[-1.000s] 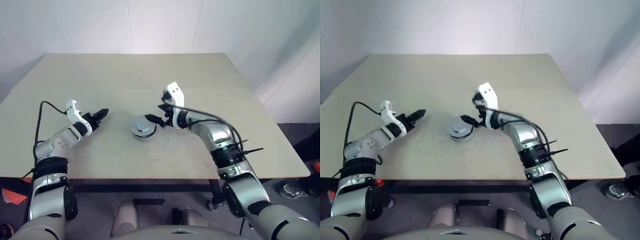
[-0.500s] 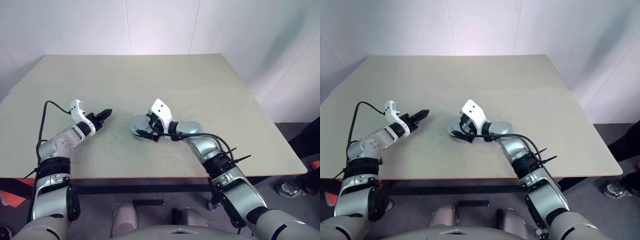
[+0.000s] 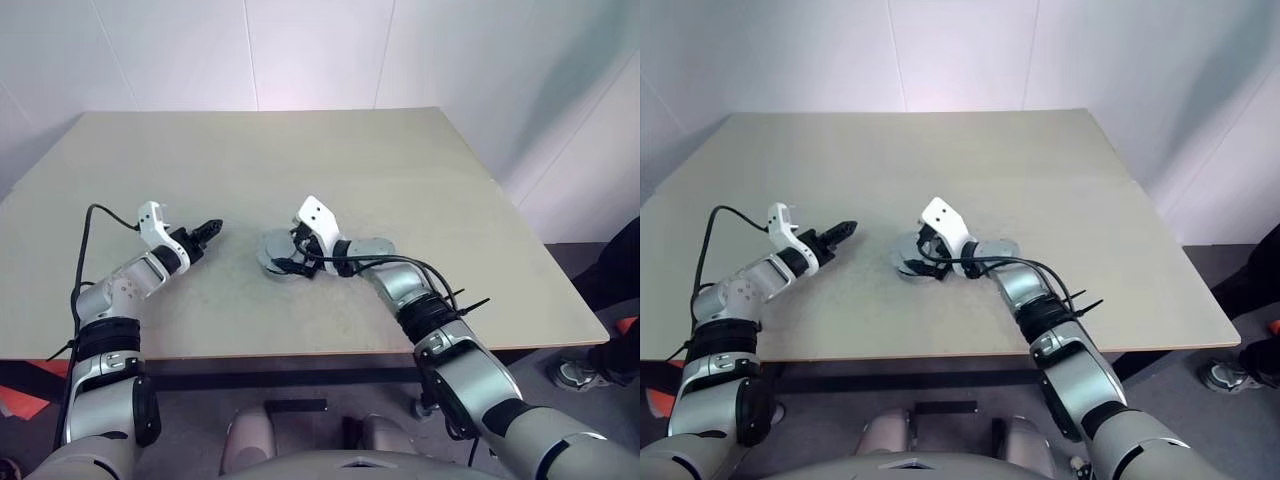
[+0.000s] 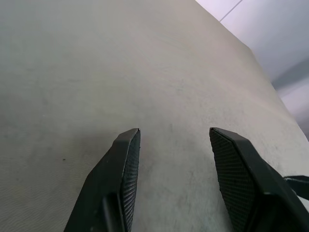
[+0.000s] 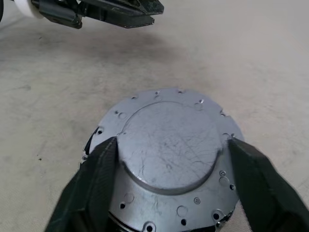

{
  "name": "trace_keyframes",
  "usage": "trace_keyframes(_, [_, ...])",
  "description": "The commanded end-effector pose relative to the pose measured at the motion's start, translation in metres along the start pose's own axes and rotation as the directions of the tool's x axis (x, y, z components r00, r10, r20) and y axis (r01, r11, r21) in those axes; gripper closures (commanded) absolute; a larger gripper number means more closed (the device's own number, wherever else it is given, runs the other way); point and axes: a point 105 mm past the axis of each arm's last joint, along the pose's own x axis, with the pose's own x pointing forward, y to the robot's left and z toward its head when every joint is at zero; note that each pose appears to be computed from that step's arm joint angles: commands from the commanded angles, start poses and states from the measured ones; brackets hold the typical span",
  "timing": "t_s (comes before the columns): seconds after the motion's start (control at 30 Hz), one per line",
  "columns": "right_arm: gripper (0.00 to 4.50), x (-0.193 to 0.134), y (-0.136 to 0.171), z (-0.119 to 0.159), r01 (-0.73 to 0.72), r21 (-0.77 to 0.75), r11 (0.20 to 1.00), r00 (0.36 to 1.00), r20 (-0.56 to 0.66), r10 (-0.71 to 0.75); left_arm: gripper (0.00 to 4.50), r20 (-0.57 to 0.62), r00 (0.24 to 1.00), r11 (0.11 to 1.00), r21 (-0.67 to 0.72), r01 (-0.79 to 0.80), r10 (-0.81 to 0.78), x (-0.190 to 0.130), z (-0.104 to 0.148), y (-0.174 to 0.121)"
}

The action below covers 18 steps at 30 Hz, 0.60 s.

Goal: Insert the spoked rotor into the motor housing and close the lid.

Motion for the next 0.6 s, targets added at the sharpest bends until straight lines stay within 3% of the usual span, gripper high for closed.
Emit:
trace_keyframes(0.03, [1.41,-0.009,-0.002,0.014,-0.014,-0.026,1.000,0.998,0.054,0.016,2.07,0.052,0.998,1.000,0.019,0.021,-0.022,-0.003,0.015,-0.006])
trace_keyframes(0.3, [1.41,-0.018,-0.004,0.026,-0.036,0.023,0.999,0.995,0.097,0.033,2.07,0.042,0.999,1.000,0.015,0.027,-0.028,-0.002,0.011,-0.008])
trace_keyframes(0.6, [1.41,-0.011,0.001,0.008,-0.035,0.025,0.999,0.999,0.031,0.034,2.07,0.041,0.999,0.999,0.017,0.032,-0.033,-0.001,0.011,-0.009])
